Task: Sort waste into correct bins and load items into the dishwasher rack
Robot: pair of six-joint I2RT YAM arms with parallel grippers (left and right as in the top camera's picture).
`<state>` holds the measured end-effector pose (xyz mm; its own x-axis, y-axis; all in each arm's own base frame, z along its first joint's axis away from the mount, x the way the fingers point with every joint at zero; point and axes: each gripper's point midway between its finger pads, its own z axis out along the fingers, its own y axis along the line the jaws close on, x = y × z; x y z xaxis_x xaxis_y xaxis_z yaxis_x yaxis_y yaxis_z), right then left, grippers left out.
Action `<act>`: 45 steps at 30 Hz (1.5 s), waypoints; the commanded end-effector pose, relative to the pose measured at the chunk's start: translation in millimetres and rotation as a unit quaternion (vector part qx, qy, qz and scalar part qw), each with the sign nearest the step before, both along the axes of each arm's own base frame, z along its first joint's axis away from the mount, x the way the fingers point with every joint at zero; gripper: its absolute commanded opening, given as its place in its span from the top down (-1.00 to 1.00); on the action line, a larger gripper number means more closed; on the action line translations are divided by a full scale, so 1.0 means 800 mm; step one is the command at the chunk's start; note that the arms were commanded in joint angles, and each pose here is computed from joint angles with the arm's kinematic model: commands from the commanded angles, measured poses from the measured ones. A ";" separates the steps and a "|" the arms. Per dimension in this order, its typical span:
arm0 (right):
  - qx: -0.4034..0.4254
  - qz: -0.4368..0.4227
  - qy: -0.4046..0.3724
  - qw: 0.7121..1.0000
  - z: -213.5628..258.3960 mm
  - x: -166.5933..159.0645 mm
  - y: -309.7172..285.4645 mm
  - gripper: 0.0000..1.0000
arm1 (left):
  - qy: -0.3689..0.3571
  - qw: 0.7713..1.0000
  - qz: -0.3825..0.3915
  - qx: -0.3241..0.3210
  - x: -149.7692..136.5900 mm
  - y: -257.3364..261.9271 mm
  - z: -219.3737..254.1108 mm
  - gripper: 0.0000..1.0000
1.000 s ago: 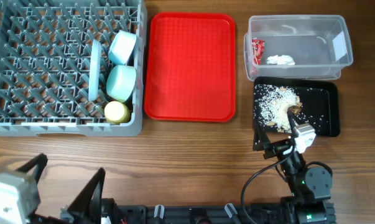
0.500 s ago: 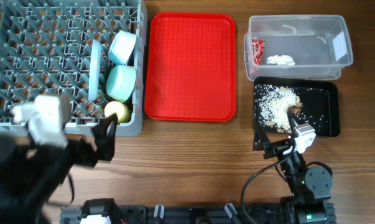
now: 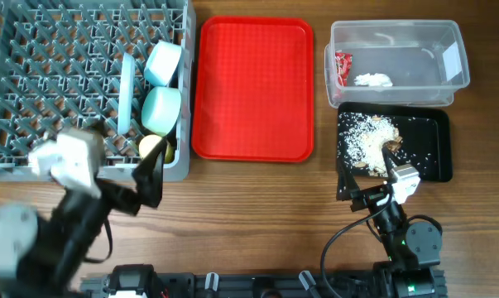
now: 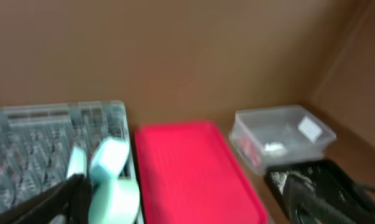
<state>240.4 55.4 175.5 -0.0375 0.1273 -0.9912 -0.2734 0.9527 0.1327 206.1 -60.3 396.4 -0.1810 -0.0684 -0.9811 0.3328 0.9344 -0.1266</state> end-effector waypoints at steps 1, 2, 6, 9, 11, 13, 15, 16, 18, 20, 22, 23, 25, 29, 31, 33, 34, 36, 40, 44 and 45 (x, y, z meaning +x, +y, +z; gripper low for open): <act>-0.004 -0.011 -0.006 1.000 0.002 0.001 -0.005 -1.00 | -0.038 0.999 0.026 0.002 -0.018 0.010 -0.027 -1.00; -0.004 -0.011 -0.006 1.000 0.002 0.001 -0.005 -1.00 | -0.049 0.998 0.027 0.002 -0.023 0.011 -0.034 -1.00; -0.004 -0.011 -0.006 1.000 0.002 0.001 -0.005 -1.00 | -0.072 0.997 0.031 -0.011 -0.033 0.012 -0.062 -1.00; -0.004 -0.011 -0.006 1.000 0.002 0.001 -0.005 -1.00 | -0.079 0.993 0.064 -0.056 -0.030 0.025 -0.085 -1.00; -0.004 -0.011 -0.006 1.000 0.002 0.001 -0.005 -0.99 | -0.094 0.991 0.071 -0.067 -0.026 0.028 -0.094 -1.00; -0.004 -0.011 -0.006 1.000 0.002 0.001 -0.005 -0.99 | -0.107 0.989 0.071 -0.077 -0.021 0.029 -0.103 -1.00; -0.004 -0.011 -0.006 1.000 0.002 0.001 -0.005 -1.00 | -0.115 0.988 0.070 -0.081 -0.016 0.028 -0.114 -1.00; -0.004 -0.011 -0.006 1.000 0.002 0.001 -0.005 -1.00 | -0.114 0.987 0.068 -0.087 -0.013 0.027 -0.122 -1.00; -0.004 -0.011 -0.006 1.000 0.002 0.001 -0.005 -0.99 | -0.104 0.986 0.074 -0.105 -0.003 0.029 -0.138 -0.99; -0.004 -0.011 -0.006 1.000 0.002 0.001 -0.005 -1.00 | -0.096 0.985 0.080 -0.120 0.006 0.030 -0.153 -1.00; -0.004 -0.011 -0.006 1.000 0.002 0.001 -0.005 -1.00 | -0.096 0.984 0.079 -0.126 0.014 0.028 -0.166 -1.00; -0.004 -0.011 -0.006 1.000 0.002 0.001 -0.005 -1.00 | -0.099 0.984 0.079 -0.128 0.017 0.028 -0.171 -1.00; -0.004 -0.011 -0.006 1.000 0.002 0.001 -0.005 -0.99 | -0.104 0.983 0.075 -0.129 0.024 0.025 -0.182 -1.00; -0.004 -0.011 -0.006 1.000 0.002 0.001 -0.005 -0.99 | -0.106 0.983 0.069 -0.132 0.034 0.021 -0.207 -1.00; -0.004 -0.011 -0.006 1.000 0.002 0.001 -0.005 -0.99 | -0.105 0.983 0.069 -0.132 0.037 0.021 -0.218 -1.00; -0.004 -0.011 -0.006 1.000 0.002 0.001 -0.005 -1.00 | -0.103 0.984 0.069 -0.132 0.041 0.020 -0.230 -1.00; -0.004 -0.011 -0.006 1.000 0.002 0.001 -0.005 -1.00 | -0.101 0.984 0.070 -0.131 0.042 0.020 -0.235 -1.00; -0.004 -0.011 -0.006 1.000 0.002 0.001 -0.005 -1.00 | -0.089 0.985 0.071 -0.129 0.044 0.020 -0.246 -1.00; -0.004 -0.011 -0.006 1.000 0.002 0.001 -0.005 -0.99 | -0.078 0.986 0.074 -0.127 0.045 0.021 -0.253 -1.00; -0.004 -0.011 -0.006 1.000 0.002 0.001 -0.005 -1.00 | -0.059 0.988 0.076 -0.124 0.045 0.021 -0.265 -1.00; -0.004 -0.011 -0.006 1.000 0.002 0.001 -0.005 -0.99 | -0.047 0.988 0.078 -0.122 0.045 0.021 -0.272 -1.00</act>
<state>240.4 55.4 175.5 -0.0375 0.1273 -0.9912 -0.2734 0.9527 0.1327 242.3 -44.7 186.9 -0.0303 -0.3153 -0.9485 0.2256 0.9223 -0.3138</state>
